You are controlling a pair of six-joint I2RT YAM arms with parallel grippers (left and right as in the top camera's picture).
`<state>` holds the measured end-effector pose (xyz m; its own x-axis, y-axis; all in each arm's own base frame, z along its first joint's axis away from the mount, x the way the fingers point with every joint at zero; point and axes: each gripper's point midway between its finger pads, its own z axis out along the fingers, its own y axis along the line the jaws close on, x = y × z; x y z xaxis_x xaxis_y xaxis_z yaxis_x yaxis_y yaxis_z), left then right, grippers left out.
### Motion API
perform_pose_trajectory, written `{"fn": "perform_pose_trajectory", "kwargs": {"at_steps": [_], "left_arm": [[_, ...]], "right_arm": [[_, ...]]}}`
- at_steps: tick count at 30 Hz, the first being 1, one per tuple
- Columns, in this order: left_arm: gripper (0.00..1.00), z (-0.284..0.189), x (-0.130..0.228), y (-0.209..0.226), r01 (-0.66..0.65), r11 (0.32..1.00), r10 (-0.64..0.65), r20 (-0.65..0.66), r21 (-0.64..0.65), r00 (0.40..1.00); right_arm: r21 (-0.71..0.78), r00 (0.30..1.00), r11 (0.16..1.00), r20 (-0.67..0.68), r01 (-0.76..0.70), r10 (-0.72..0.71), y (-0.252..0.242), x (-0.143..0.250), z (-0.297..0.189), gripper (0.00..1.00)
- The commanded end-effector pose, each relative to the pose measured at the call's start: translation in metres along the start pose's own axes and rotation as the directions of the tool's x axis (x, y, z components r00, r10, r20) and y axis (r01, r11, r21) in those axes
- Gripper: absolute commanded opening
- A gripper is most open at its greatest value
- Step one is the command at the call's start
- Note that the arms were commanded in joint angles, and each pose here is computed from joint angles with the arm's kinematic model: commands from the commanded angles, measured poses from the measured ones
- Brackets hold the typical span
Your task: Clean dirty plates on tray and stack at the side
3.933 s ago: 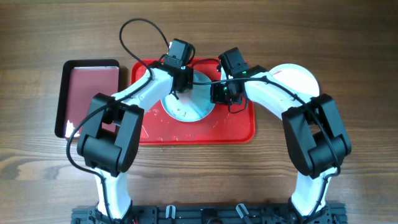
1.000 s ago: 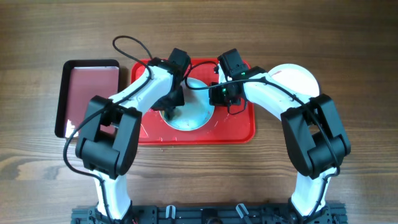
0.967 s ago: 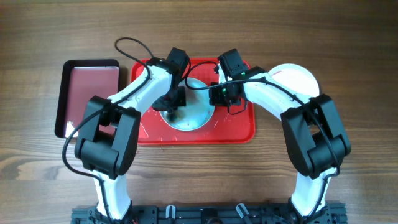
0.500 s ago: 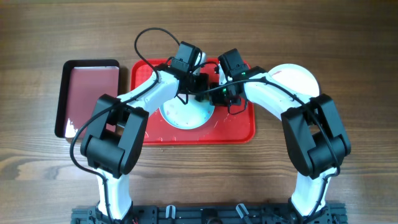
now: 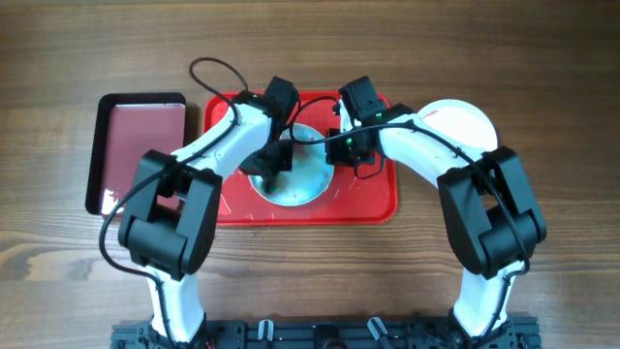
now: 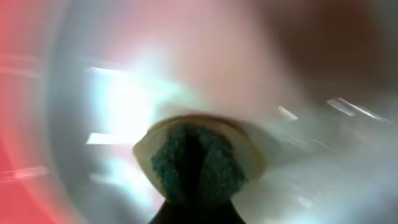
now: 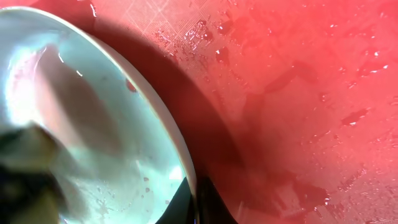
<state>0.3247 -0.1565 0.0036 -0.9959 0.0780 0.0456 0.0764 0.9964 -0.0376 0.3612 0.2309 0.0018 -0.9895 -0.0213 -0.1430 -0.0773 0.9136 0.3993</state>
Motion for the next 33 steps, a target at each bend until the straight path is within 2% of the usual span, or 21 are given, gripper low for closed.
{"fn": "perform_pose_trajectory", "kwargs": {"at_steps": [1, 4, 6, 8, 10, 12, 14, 17, 20, 22, 24, 28, 29, 31, 33], "left_arm": [[0.04, -0.002, 0.032, -0.089, -0.102, 0.867, 0.176, -0.109, 0.488, 0.978], [0.04, -0.005, 0.005, -0.111, -0.196, 0.833, 0.202, 0.047, 0.517, 0.978], [0.04, -0.002, -0.02, -0.109, -0.191, 0.869, 0.146, 0.133, 0.457, 0.98], [0.04, 0.003, -0.047, -0.091, -0.105, 0.935, 0.035, 0.206, 0.339, 0.978], [0.04, 0.004, -0.074, -0.063, -0.006, 0.981, -0.056, 0.314, 0.195, 0.948], [0.04, -0.005, -0.103, -0.022, 0.103, 0.994, -0.102, 0.456, 0.022, 0.884], [0.04, -0.012, -0.114, 0.009, 0.182, 0.98, -0.114, 0.519, -0.083, 0.847], [0.04, -0.02, -0.117, 0.054, 0.287, 0.936, -0.132, 0.553, -0.204, 0.822], [0.04, -0.013, -0.101, 0.09, 0.348, 0.906, -0.199, 0.485, -0.239, 0.852], [0.04, -0.013, -0.094, 0.102, 0.365, 0.905, -0.241, 0.442, -0.22, 0.864], [0.04, -0.028, -0.092, 0.107, 0.381, 0.916, -0.306, 0.396, -0.124, 0.866], [0.04, -0.115, -0.109, 0.107, 0.381, 0.897, -0.441, 0.38, 0.224, 0.814], [0.04, -0.126, -0.109, 0.105, 0.369, 0.887, -0.454, 0.375, 0.279, 0.808], [0.04, -0.138, -0.105, 0.104, 0.357, 0.87, -0.471, 0.356, 0.341, 0.807], [0.04, -0.133, -0.097, 0.104, 0.371, 0.868, -0.473, 0.325, 0.329, 0.819]], "right_arm": [[0.045, 1.0, 0.999, -0.021, -0.021, 0.022, -0.014, 0.007, 0.008, 0.04], [0.045, 1.0, 0.999, -0.022, -0.02, 0.021, -0.014, 0.007, 0.008, 0.04], [0.045, 1.0, 0.999, -0.021, -0.021, 0.022, -0.014, 0.007, 0.008, 0.04], [0.045, 1.0, 0.999, -0.021, -0.021, 0.022, -0.014, 0.007, 0.008, 0.04], [0.046, 0.999, 0.999, -0.022, -0.021, 0.022, -0.014, 0.008, 0.008, 0.04], [0.047, 0.999, 0.999, -0.023, -0.021, 0.022, -0.014, 0.008, 0.008, 0.04], [0.047, 0.999, 0.999, -0.024, -0.021, 0.022, -0.014, 0.008, 0.008, 0.04], [0.047, 0.999, 0.999, -0.023, -0.021, 0.022, -0.014, 0.008, 0.008, 0.04], [0.046, 1.0, 0.999, -0.022, -0.021, 0.022, -0.014, 0.007, 0.008, 0.04], [0.046, 0.999, 0.999, -0.026, -0.022, 0.023, -0.015, 0.008, 0.008, 0.04], [0.04, 0.999, 0.999, -0.039, -0.025, 0.026, -0.014, 0.011, 0.008, 0.04], [0.044, 0.998, 0.999, -0.062, -0.018, 0.021, -0.013, 0.018, 0.0, 0.04], [0.042, 0.998, 0.999, -0.058, -0.003, 0.005, -0.011, 0.017, -0.004, 0.04], [0.074, 1.0, 0.997, -0.031, 0.002, 0.001, -0.013, 0.014, -0.016, 0.04], [0.13, 1.0, 0.991, 0.017, 0.007, -0.009, -0.017, 0.009, -0.035, 0.04]]}}
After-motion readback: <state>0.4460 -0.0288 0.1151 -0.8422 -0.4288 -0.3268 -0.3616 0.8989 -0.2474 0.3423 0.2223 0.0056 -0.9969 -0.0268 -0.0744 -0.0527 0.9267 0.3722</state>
